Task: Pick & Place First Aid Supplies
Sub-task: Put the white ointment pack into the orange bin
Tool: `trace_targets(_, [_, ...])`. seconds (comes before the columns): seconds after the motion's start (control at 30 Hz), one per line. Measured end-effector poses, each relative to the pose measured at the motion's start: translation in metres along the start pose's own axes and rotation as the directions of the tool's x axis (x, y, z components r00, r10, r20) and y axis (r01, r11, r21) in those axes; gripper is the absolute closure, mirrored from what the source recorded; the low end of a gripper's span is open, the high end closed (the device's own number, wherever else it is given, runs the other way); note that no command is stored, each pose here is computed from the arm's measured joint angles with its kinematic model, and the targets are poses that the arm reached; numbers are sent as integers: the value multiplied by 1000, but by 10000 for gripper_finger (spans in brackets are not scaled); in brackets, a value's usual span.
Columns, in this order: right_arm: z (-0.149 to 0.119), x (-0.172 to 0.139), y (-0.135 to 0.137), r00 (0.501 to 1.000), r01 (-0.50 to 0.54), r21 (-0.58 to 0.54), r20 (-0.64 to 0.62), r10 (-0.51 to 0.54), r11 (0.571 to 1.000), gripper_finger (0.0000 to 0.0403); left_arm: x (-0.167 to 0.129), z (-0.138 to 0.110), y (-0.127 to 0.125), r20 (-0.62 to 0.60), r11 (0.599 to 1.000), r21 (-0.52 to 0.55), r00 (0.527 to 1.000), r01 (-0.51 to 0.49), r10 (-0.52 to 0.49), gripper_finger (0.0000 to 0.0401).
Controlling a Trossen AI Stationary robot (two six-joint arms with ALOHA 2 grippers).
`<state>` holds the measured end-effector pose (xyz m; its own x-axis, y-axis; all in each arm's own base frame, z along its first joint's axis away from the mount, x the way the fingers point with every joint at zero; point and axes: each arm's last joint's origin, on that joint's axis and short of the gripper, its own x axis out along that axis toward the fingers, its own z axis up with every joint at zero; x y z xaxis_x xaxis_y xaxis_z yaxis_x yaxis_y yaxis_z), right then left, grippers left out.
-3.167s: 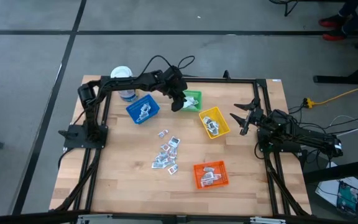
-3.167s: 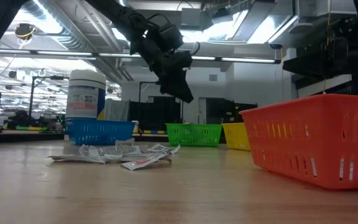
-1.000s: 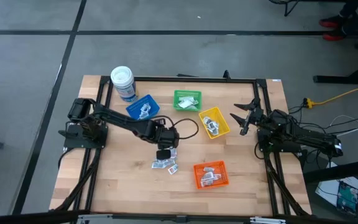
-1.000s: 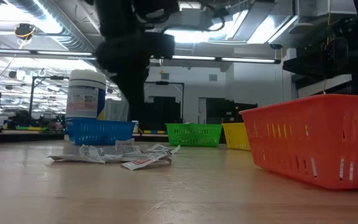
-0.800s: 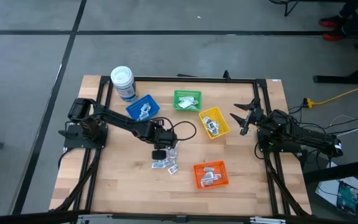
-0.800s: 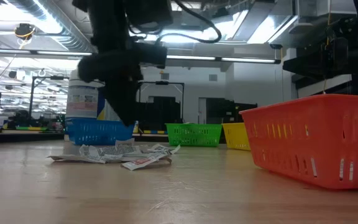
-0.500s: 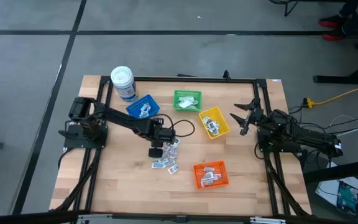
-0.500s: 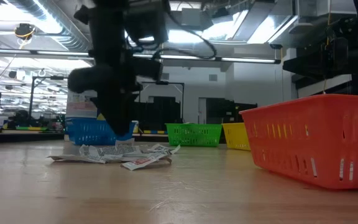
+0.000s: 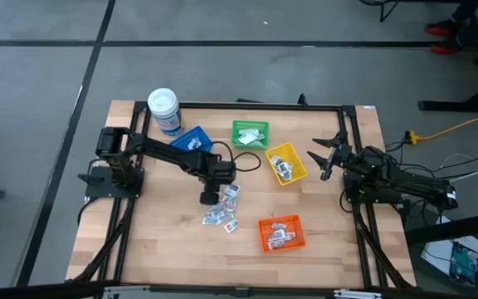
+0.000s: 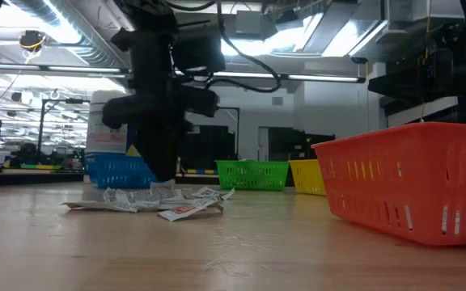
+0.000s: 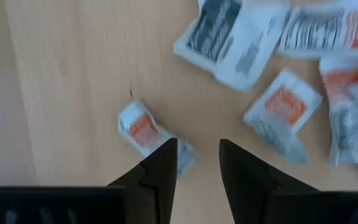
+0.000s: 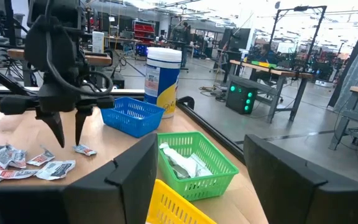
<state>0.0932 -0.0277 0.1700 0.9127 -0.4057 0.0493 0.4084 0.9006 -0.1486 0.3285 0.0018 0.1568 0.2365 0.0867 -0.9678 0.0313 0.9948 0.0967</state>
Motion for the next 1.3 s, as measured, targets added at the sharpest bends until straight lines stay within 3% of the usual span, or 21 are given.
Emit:
trace_targets(0.43, [0, 0, 0, 1000, 0, 0, 0, 0, 1000, 166, 17, 0, -1, -50, 999, -21, 998, -32, 31, 292])
trace_targets(0.73, [0, 0, 0, 1000, 0, 0, 0, 0, 1000, 166, 18, 0, -2, -46, 995, -97, 998, -41, 36, 389])
trace_targets(0.97, [0, 0, 0, 1000, 0, 0, 1, 0, 1000, 166, 17, 3, -1, -42, 976, -212, 999, -42, 34, 398])
trace_targets(1.3, [0, 0, 0, 1000, 0, 0, 1, 0, 1000, 166, -25, 41, -8, 174, 971, -224, 984, 81, -42, 398])
